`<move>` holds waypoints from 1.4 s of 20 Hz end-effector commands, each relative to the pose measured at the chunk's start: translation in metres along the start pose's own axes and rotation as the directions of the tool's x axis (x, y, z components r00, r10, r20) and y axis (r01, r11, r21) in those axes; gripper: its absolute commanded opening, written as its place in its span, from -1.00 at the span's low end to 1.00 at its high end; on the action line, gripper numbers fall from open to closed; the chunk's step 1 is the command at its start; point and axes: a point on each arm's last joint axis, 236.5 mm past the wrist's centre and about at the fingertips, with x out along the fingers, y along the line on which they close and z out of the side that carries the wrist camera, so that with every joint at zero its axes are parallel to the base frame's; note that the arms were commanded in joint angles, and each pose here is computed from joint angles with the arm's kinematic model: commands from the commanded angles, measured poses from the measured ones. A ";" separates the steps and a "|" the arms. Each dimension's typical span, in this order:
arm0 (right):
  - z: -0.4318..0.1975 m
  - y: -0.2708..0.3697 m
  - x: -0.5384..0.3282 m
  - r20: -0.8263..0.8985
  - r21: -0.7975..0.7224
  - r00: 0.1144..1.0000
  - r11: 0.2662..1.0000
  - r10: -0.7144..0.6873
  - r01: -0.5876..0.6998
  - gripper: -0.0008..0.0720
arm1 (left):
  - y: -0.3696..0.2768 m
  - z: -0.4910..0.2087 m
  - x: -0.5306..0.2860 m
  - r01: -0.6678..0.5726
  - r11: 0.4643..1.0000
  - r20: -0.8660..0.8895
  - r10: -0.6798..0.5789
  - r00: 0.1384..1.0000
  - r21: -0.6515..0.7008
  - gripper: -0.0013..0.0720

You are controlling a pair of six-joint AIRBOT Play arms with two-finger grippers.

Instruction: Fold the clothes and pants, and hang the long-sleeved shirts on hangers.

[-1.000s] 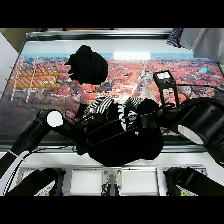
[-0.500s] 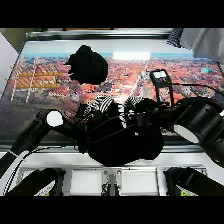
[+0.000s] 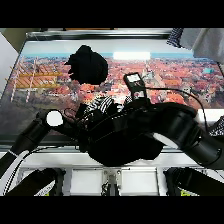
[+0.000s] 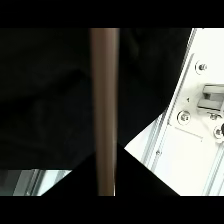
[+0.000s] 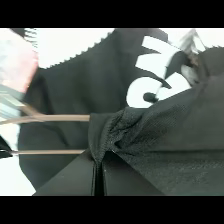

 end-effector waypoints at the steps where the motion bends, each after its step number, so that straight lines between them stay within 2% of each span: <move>1: 0.005 0.033 0.005 0.040 -0.030 0.995 0.995 0.093 -0.092 -0.94 | 0.002 0.002 0.000 -0.008 1.000 0.008 0.008 1.000 0.003 -0.93; 14: -0.007 0.053 0.003 0.002 -0.069 0.988 0.986 0.153 -0.153 -0.88 | 0.004 0.004 0.000 -0.017 1.000 0.017 0.017 1.000 0.003 -0.93; 15: -0.008 0.053 0.003 -0.003 -0.067 0.988 0.986 0.154 -0.154 -0.48 | 0.004 0.004 0.000 -0.017 1.000 0.017 0.017 1.000 0.003 -0.93; 16: -0.009 0.053 0.003 -0.007 -0.066 0.988 0.986 0.153 -0.154 0.19 | 0.004 0.004 0.000 -0.017 1.000 0.017 0.017 1.000 0.003 -0.93; 17: -0.010 0.052 0.002 -0.012 -0.072 0.988 0.986 0.153 -0.154 0.76 | 0.004 0.004 0.000 -0.017 1.000 0.017 0.017 1.000 0.003 -0.93; 18: -0.012 0.051 0.000 -0.021 -0.083 0.988 0.984 0.154 -0.155 0.82 | 0.004 0.004 0.000 -0.017 1.000 0.017 0.017 1.000 0.003 -0.93; 22: -0.019 0.037 -0.027 -0.095 -0.119 0.974 0.969 0.205 -0.215 0.83 | 0.004 0.004 0.000 -0.016 1.000 0.016 0.016 1.000 0.003 -0.93; 28: -0.010 -0.016 -0.068 -0.194 -0.282 0.935 0.897 0.295 -0.342 0.83 | 0.004 0.004 0.000 -0.016 1.000 0.016 0.016 1.000 0.003 -0.93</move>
